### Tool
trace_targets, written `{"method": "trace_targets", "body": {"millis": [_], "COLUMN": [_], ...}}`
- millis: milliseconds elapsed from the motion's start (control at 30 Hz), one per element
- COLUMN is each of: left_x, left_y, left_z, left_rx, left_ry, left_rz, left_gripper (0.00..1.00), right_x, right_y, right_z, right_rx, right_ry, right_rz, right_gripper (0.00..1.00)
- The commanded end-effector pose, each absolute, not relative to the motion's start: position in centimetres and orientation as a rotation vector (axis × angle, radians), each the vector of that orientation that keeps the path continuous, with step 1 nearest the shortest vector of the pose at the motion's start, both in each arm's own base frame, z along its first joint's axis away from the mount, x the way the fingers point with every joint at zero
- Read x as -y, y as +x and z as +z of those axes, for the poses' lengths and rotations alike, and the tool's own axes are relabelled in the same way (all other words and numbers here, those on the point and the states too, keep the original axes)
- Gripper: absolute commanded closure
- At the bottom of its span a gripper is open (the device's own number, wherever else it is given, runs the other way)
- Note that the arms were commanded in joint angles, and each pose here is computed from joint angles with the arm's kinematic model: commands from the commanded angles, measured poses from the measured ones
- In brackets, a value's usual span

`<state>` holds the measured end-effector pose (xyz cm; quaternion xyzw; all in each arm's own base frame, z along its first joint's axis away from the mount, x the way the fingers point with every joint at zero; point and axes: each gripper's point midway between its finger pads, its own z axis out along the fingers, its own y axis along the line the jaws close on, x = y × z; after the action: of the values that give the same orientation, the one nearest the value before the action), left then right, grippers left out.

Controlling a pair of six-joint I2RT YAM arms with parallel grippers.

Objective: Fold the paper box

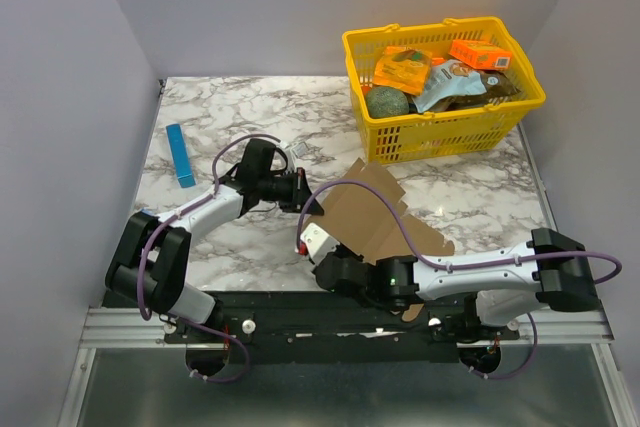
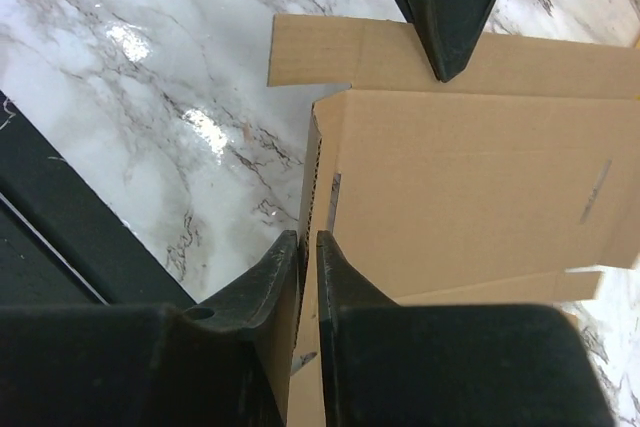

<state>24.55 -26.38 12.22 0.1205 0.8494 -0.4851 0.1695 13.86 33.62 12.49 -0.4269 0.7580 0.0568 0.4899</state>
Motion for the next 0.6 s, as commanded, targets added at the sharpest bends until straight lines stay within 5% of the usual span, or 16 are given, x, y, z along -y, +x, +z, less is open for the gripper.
{"method": "trace_targets", "body": {"millis": [0,233,333,567], "left_x": [26.6,25.0,24.1,22.3], "left_y": [23.6,24.2,25.0,25.4], "left_z": [12.9,15.1,16.9,20.1], "left_rx": [-2.375,-2.311,-2.199,-2.084], "left_ry": [0.476,0.681,0.826,1.098], "left_rz": [-1.415,-1.207,-1.074,-0.898], "left_gripper": [1.00,1.00,1.00,1.00], "right_x": [-35.0,-35.6,-35.2,-33.0], "right_y": [13.2,13.2,14.7,18.0], "right_z": [13.7,18.5,22.9,30.9], "right_rx": [-1.828,-1.780,-1.733,-1.603], "right_ry": [-1.027,-1.009,-0.966,-1.012], "right_rz": [0.228,0.415,0.511,0.684], "right_gripper": [0.74,0.23,0.11,0.08]}}
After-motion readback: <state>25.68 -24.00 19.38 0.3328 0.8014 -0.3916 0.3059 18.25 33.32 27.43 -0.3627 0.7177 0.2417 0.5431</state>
